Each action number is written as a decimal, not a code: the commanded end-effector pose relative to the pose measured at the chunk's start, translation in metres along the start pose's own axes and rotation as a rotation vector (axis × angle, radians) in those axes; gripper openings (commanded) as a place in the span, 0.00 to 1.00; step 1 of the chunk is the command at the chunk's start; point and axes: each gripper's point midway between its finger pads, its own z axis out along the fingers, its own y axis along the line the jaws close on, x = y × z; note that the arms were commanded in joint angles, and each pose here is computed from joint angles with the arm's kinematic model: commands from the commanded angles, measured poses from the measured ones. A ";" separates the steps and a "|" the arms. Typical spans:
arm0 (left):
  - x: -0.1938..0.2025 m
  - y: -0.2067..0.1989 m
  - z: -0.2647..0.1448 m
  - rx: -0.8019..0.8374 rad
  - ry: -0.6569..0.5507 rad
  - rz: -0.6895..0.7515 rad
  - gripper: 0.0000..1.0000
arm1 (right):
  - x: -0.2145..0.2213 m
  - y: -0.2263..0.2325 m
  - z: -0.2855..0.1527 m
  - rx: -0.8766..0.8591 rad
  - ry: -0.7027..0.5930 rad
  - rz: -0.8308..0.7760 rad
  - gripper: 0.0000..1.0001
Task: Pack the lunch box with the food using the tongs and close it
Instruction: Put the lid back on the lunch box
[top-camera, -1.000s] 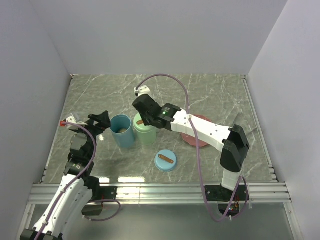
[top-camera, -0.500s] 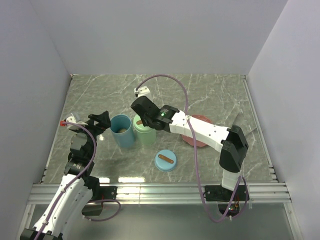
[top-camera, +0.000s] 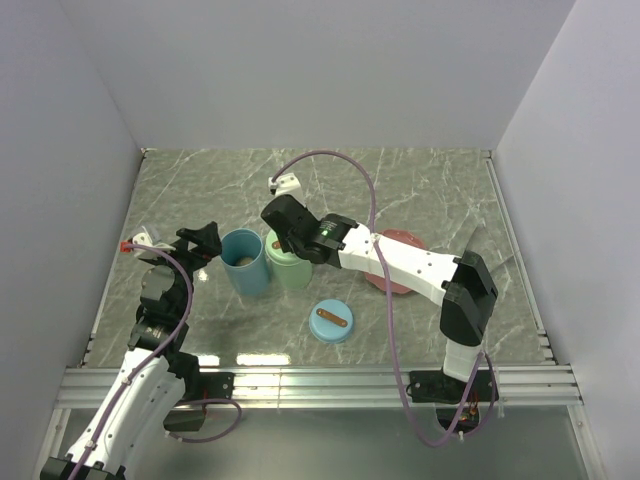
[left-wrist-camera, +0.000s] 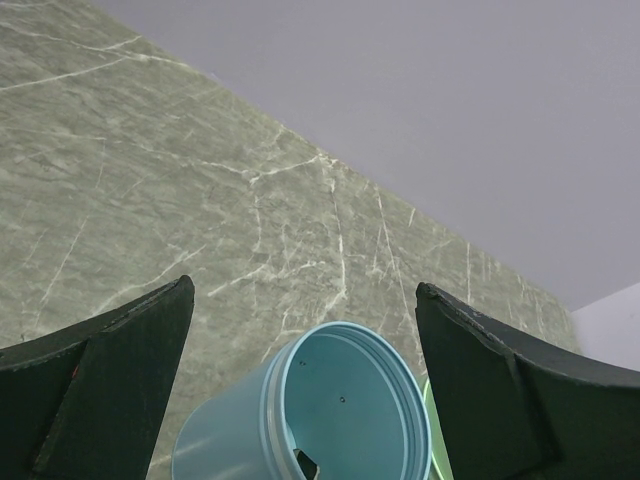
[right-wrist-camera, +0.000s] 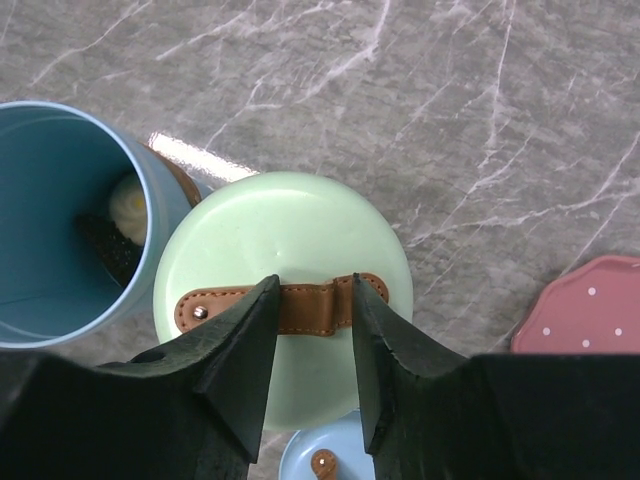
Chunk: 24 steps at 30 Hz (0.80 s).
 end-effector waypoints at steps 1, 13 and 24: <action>-0.011 -0.011 0.000 0.044 -0.031 -0.009 1.00 | 0.029 -0.003 0.001 0.006 0.085 -0.046 0.43; -0.012 -0.012 0.000 0.048 -0.033 -0.011 0.99 | -0.006 -0.019 -0.018 0.053 -0.058 0.038 0.48; -0.014 -0.011 -0.001 0.043 -0.040 -0.012 0.99 | -0.032 -0.044 -0.090 -0.119 -0.347 0.194 0.54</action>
